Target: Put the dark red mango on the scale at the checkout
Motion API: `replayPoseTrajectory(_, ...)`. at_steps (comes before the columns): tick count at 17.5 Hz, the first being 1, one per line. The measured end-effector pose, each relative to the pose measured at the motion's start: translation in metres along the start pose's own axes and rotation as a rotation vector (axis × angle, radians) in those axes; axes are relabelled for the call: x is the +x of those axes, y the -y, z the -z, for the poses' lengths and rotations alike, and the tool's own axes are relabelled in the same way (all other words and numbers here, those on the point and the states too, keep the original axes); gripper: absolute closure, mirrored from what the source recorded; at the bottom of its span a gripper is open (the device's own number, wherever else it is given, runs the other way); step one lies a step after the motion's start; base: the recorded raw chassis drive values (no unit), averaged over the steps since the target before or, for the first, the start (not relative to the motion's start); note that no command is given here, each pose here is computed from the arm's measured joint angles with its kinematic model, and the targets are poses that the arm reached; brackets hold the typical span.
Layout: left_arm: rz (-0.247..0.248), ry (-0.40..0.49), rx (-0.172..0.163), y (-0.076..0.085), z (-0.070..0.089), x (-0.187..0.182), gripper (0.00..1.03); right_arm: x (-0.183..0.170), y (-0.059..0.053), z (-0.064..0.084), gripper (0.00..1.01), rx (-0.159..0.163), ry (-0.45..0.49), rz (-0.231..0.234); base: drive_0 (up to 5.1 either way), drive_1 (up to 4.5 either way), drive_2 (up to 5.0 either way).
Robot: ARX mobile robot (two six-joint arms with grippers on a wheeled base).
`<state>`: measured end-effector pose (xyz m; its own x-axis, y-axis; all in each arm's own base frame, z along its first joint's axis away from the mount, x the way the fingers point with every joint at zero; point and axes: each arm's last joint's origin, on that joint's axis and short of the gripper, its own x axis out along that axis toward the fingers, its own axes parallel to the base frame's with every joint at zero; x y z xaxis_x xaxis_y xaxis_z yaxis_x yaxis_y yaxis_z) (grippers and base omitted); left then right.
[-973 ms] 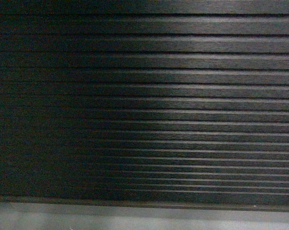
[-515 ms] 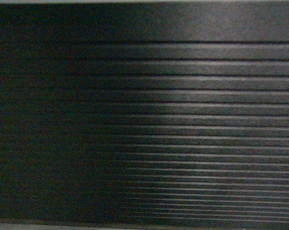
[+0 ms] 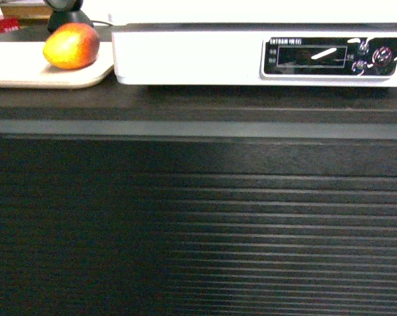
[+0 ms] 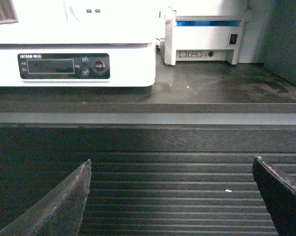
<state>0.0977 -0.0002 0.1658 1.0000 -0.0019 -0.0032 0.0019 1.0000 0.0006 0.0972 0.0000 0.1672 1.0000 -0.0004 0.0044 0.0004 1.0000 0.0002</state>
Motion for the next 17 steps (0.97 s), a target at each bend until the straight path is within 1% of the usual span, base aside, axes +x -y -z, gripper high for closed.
replayPoseTrajectory(16,0.001,0.010,0.000,0.0000,-0.0014,-0.0001,0.05,0.0000,0.0000,-0.0006,0.03,-0.001,0.006,0.000,0.0,0.00,0.0)
replayPoseTrajectory(17,0.000,-0.002,0.000,0.0000,0.0001,0.0000,0.05,0.0000,0.0000,0.0004,0.03,-0.001,-0.004,0.000,0.0,0.00,0.0)
